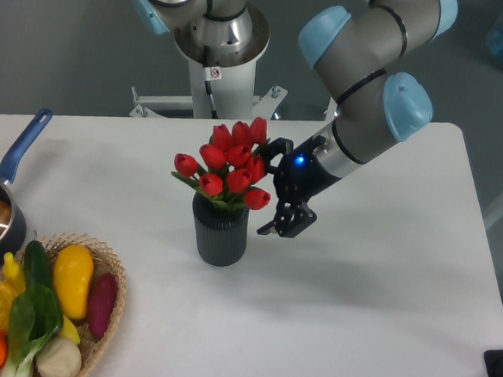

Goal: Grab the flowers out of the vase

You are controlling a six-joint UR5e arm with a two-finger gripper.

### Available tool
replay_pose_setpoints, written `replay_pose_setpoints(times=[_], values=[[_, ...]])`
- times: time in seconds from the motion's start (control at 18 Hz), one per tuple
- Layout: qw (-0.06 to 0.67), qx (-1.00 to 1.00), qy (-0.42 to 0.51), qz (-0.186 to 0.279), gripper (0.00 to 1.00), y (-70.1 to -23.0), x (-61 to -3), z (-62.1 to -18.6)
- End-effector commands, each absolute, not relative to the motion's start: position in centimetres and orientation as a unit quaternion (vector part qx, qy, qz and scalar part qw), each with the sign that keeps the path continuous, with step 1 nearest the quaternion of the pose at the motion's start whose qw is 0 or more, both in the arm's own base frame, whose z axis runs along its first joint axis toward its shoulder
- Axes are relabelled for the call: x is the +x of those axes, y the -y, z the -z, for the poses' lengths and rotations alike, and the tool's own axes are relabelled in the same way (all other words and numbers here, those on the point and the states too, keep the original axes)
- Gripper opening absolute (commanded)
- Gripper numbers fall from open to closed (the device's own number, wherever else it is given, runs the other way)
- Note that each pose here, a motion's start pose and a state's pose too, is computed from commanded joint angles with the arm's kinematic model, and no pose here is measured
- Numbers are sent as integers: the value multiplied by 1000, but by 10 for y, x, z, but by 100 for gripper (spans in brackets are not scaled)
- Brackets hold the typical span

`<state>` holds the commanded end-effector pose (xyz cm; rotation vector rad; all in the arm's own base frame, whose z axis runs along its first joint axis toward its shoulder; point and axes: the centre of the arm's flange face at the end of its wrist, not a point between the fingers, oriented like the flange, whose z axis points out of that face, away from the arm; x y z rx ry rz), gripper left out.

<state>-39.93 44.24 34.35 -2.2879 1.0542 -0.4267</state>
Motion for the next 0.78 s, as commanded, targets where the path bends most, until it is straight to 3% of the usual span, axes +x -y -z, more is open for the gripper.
replay_pose_setpoints(times=[0.78], values=[[278,-852,-411,166,100,-450,-377,-355]])
